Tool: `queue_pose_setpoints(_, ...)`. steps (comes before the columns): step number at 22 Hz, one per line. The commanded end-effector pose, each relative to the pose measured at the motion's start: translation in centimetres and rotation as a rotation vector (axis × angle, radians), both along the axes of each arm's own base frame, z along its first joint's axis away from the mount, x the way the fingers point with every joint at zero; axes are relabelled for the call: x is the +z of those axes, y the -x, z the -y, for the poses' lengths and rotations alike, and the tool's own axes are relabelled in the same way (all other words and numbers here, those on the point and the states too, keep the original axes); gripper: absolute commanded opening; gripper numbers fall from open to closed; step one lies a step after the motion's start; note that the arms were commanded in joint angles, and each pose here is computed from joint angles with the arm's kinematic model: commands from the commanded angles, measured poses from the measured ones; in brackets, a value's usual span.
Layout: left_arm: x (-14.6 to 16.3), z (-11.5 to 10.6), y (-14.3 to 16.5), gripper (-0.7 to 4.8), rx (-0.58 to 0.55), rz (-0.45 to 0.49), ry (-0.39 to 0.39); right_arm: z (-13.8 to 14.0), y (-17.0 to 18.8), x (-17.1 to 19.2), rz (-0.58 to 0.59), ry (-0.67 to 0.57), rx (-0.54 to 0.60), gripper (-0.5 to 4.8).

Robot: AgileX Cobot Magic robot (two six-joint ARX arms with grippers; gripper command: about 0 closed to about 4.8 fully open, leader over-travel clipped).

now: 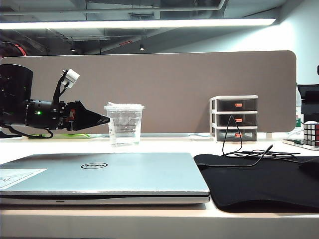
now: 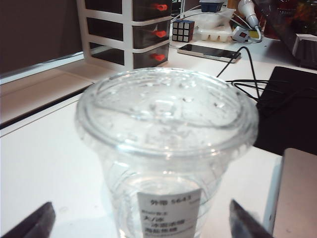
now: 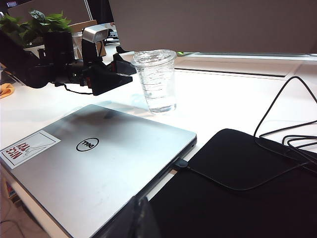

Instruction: Pick up the coffee cup and place it over the laptop.

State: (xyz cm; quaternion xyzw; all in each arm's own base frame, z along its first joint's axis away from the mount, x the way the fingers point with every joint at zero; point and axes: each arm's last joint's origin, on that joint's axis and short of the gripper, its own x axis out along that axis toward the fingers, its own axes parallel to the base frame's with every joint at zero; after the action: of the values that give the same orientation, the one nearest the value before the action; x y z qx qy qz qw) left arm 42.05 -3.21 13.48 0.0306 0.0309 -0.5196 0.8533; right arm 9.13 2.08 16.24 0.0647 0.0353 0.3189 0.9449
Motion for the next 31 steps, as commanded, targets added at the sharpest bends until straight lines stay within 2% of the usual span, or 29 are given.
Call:
queue_pose_setpoints(1,0.2,0.4,-0.4,4.79,-0.027,0.019,0.0,0.0,0.0,-0.2,-0.004,-0.002,0.0,-0.06)
queue_pose_setpoints(6,-0.3,0.9,-1.6,4.79,-0.053,-0.069,-0.001,0.0,0.0,-0.2,-0.004,-0.002,0.0,-0.06)
queue_pose_setpoints(12,-0.5,1.4,-2.7,4.79,-0.094,-0.045,-0.003,0.0,0.0,-0.2,-0.004,-0.002,0.0,-0.06)
queue_pose_setpoints(14,-0.8,1.9,-3.1,4.79,-0.112,-0.065,-0.001,0.0,0.0,-0.2,-0.004,-0.002,0.0,-0.06)
queue_pose_setpoints(18,-1.4,3.1,-3.5,4.79,-0.157,-0.049,-0.007,0.0,0.0,-0.2,-0.003,-0.002,0.0,-0.06)
queue_pose_setpoints(31,-1.5,3.2,-4.6,4.79,-0.146,-0.074,-0.011,0.0,0.0,-0.4,-0.021,0.005,0.0,-0.06)
